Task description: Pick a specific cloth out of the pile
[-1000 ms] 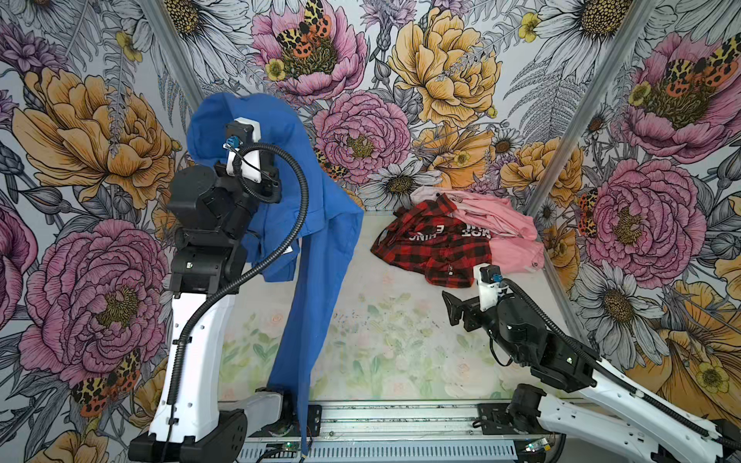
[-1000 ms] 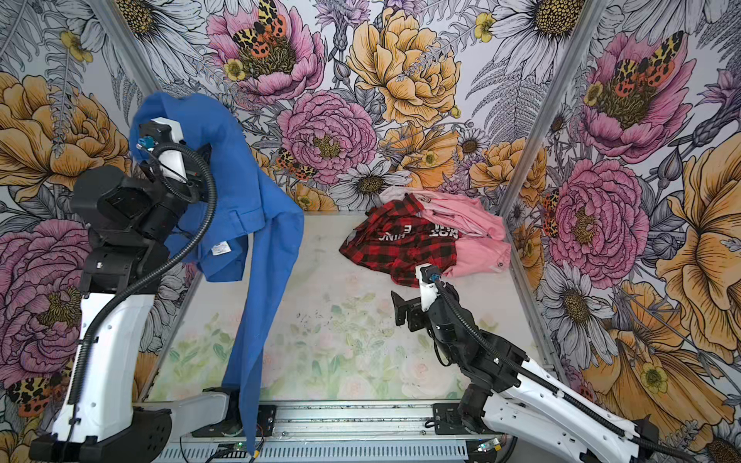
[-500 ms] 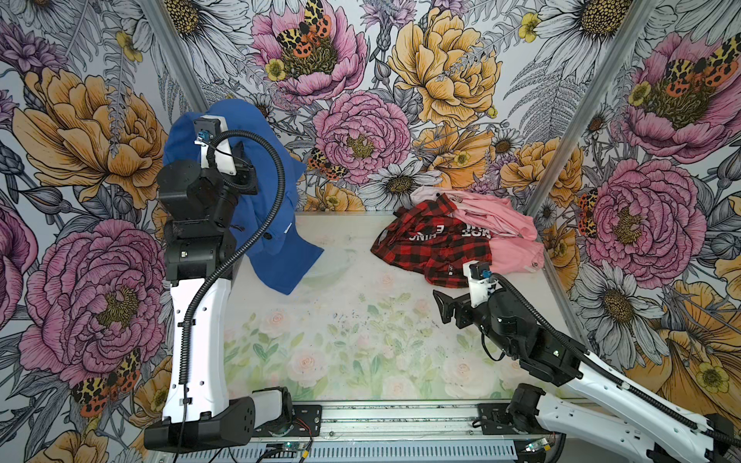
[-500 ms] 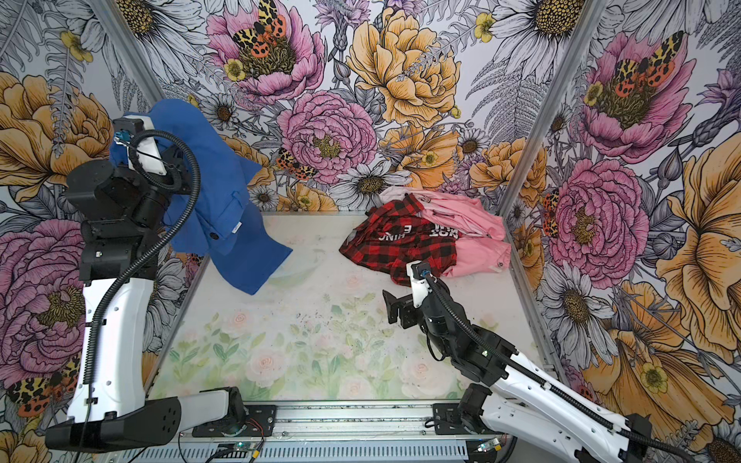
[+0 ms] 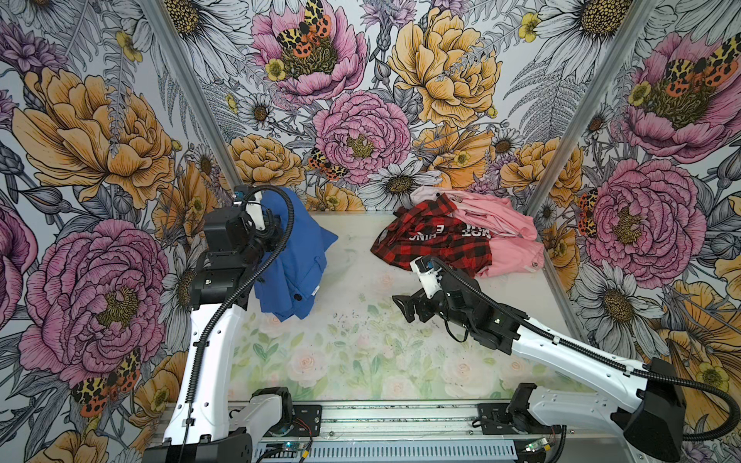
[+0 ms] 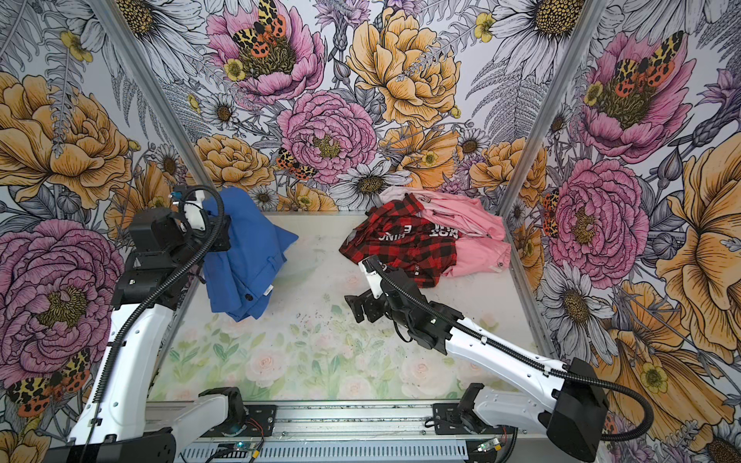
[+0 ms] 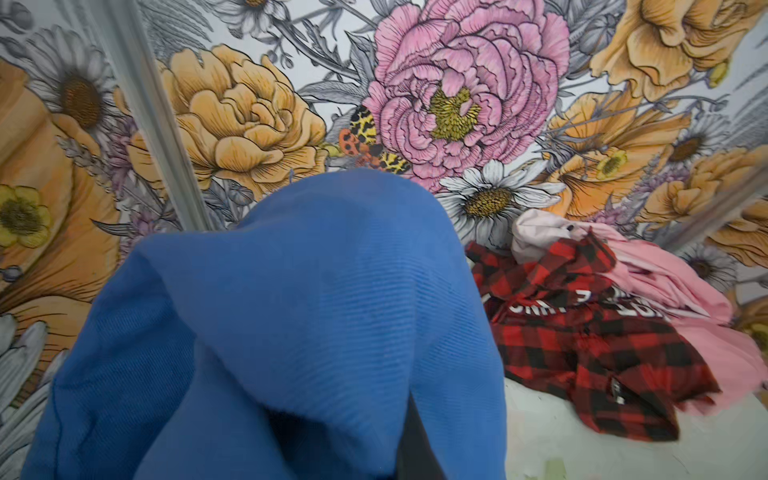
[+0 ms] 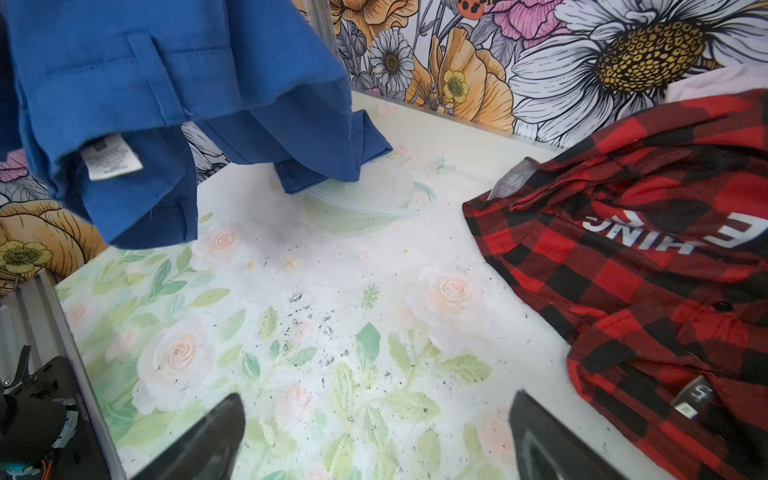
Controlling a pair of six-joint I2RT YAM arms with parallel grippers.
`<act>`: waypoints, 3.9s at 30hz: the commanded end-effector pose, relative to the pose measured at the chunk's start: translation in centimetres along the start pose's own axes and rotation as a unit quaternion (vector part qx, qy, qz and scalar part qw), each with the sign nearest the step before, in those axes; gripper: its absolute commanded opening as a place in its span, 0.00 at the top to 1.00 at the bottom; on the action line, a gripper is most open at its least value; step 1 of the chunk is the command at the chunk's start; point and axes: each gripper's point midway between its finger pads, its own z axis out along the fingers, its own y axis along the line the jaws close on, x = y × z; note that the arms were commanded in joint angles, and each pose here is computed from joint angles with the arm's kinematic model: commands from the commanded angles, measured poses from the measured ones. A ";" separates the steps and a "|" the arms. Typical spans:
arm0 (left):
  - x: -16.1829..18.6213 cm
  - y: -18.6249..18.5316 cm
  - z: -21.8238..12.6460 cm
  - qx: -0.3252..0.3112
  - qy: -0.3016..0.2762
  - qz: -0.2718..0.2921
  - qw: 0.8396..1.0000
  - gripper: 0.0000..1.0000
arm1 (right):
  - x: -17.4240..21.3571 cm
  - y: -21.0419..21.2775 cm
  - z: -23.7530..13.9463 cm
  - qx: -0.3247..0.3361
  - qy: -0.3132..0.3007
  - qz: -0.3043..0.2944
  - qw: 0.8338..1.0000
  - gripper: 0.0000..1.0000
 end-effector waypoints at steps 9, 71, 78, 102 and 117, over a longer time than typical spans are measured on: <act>5.2 8.2 7.9 -0.129 0.139 -0.136 0.973 1.00 | -3.2 0.4 -0.6 -0.028 -0.057 0.005 0.998 0.00; 18.1 17.4 17.0 -0.178 0.364 0.224 0.886 0.01 | -4.1 -3.8 -0.2 -0.041 -0.066 0.062 0.995 0.00; 21.0 19.6 20.4 -0.119 0.361 0.094 0.920 0.01 | -3.8 -4.5 -0.8 -0.031 -0.066 0.067 0.995 0.01; 32.5 13.6 20.9 -0.030 0.563 0.030 0.826 0.07 | -3.7 -5.1 -3.5 -0.004 -0.086 0.077 0.993 0.01; 27.3 9.5 22.5 0.024 0.505 -0.030 0.862 1.00 | -2.8 -6.0 -5.4 0.029 -0.087 0.079 0.993 0.01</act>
